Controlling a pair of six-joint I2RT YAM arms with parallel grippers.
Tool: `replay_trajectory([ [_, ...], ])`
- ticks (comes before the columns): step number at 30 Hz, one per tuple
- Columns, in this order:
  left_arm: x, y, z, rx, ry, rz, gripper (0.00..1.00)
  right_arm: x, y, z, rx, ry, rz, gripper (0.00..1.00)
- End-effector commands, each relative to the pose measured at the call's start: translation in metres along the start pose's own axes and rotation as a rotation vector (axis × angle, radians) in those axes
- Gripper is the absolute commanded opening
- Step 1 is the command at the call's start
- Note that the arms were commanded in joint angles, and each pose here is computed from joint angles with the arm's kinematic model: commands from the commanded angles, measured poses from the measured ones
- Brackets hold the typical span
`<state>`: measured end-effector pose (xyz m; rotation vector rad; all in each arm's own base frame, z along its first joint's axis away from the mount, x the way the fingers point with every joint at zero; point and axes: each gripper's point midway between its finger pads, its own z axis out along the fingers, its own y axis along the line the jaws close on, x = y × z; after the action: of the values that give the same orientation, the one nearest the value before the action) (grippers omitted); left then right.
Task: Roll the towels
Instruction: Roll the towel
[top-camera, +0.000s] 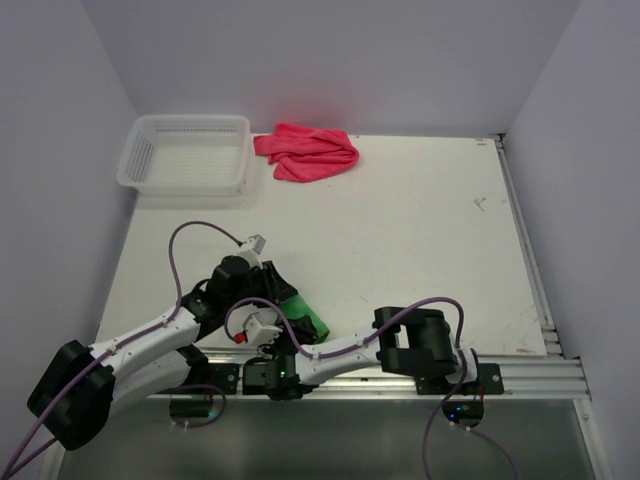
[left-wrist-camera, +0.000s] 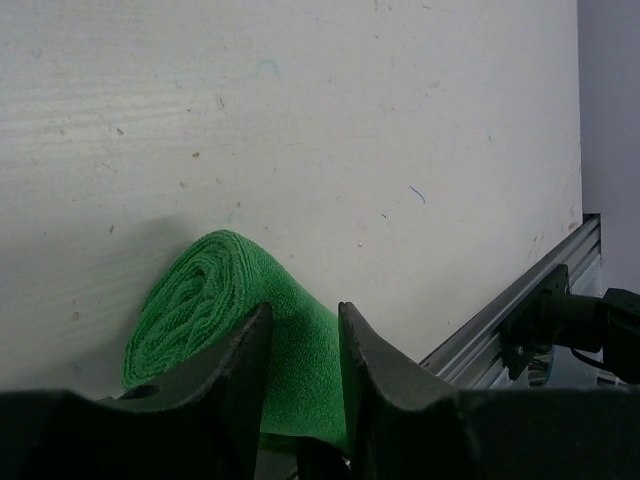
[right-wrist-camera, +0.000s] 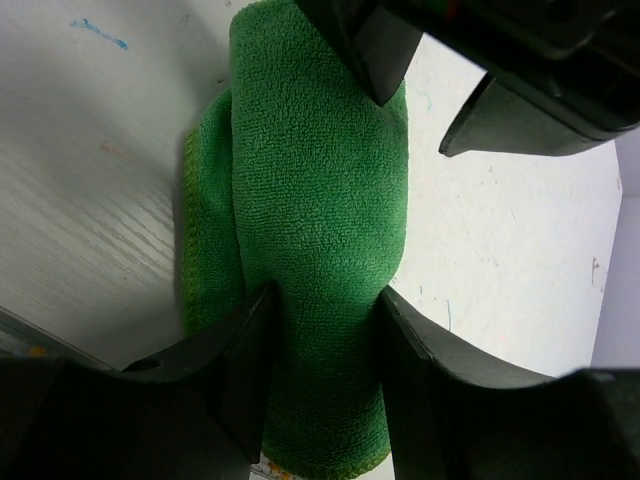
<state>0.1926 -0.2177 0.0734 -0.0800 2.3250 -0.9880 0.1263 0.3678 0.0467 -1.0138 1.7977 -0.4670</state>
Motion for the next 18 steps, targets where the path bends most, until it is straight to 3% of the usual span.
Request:
replay_trajectory([
  [1,0.012,0.019,0.007,-0.041,0.006,0.006,0.37,0.012,0.014,-0.002,-0.074,0.046,0.038,0.47],
  [11,0.024,0.046,0.008,-0.125,0.012,0.002,0.35,-0.009,-0.005,-0.019,-0.131,0.001,0.144,0.57],
  [18,0.032,0.056,0.007,-0.150,0.025,-0.008,0.34,-0.034,-0.026,-0.048,-0.285,-0.061,0.306,0.60],
])
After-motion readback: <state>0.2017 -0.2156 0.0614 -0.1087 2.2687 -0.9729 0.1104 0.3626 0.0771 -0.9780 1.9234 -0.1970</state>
